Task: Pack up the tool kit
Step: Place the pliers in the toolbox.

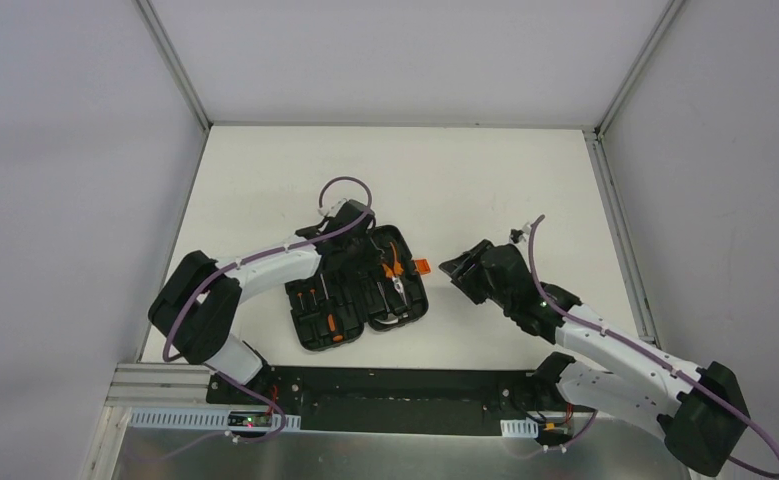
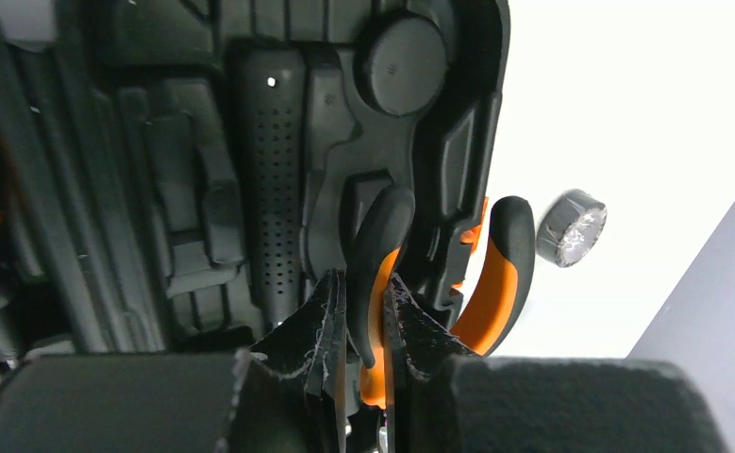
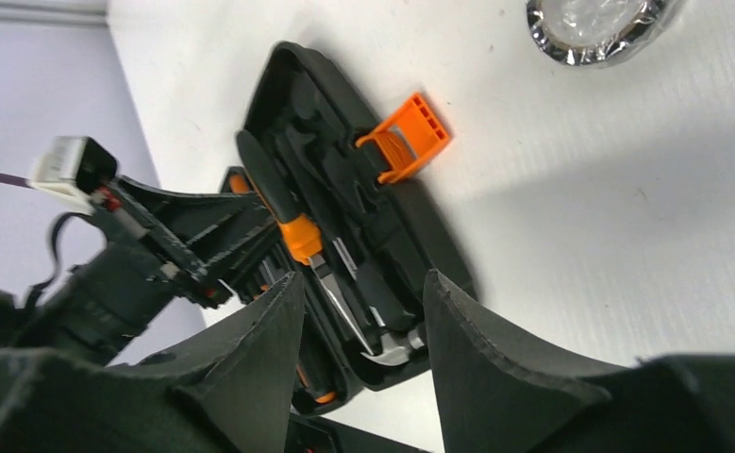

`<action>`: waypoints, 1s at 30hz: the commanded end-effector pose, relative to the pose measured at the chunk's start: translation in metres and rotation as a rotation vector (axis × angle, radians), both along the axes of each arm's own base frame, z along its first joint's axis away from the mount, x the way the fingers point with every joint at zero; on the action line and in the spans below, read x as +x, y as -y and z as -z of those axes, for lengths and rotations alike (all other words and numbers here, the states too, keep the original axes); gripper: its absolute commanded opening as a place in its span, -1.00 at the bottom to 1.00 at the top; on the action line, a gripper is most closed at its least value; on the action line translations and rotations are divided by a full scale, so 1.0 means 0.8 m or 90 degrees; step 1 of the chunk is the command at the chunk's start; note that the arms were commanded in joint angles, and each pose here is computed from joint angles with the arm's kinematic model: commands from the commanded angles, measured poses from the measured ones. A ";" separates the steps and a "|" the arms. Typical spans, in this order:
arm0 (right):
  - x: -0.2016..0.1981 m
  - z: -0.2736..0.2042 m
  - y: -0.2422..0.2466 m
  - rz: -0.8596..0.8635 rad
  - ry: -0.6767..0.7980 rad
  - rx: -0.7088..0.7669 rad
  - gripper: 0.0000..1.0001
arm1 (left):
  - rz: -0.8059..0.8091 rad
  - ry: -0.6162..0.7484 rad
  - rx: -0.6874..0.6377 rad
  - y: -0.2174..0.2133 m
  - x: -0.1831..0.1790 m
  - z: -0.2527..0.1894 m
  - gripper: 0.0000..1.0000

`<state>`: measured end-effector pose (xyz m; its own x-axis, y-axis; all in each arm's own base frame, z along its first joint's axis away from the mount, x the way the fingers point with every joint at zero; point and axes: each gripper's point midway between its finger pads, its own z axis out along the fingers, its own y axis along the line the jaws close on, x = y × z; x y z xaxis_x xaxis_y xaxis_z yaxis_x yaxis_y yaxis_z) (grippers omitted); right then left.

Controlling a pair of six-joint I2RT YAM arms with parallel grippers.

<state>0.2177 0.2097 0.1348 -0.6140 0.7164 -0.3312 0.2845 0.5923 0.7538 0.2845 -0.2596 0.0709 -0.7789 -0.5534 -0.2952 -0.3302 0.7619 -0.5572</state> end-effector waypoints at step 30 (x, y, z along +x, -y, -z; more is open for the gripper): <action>0.001 -0.005 -0.042 -0.115 -0.001 -0.006 0.05 | -0.037 -0.011 0.106 0.021 -0.009 0.012 -0.74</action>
<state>0.2106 0.2326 0.1176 -0.7348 0.5924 -0.3304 0.2219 0.6703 0.7082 0.2708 -0.2738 0.0447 -0.7796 -0.5186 -0.3511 -0.3746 0.8354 -0.4023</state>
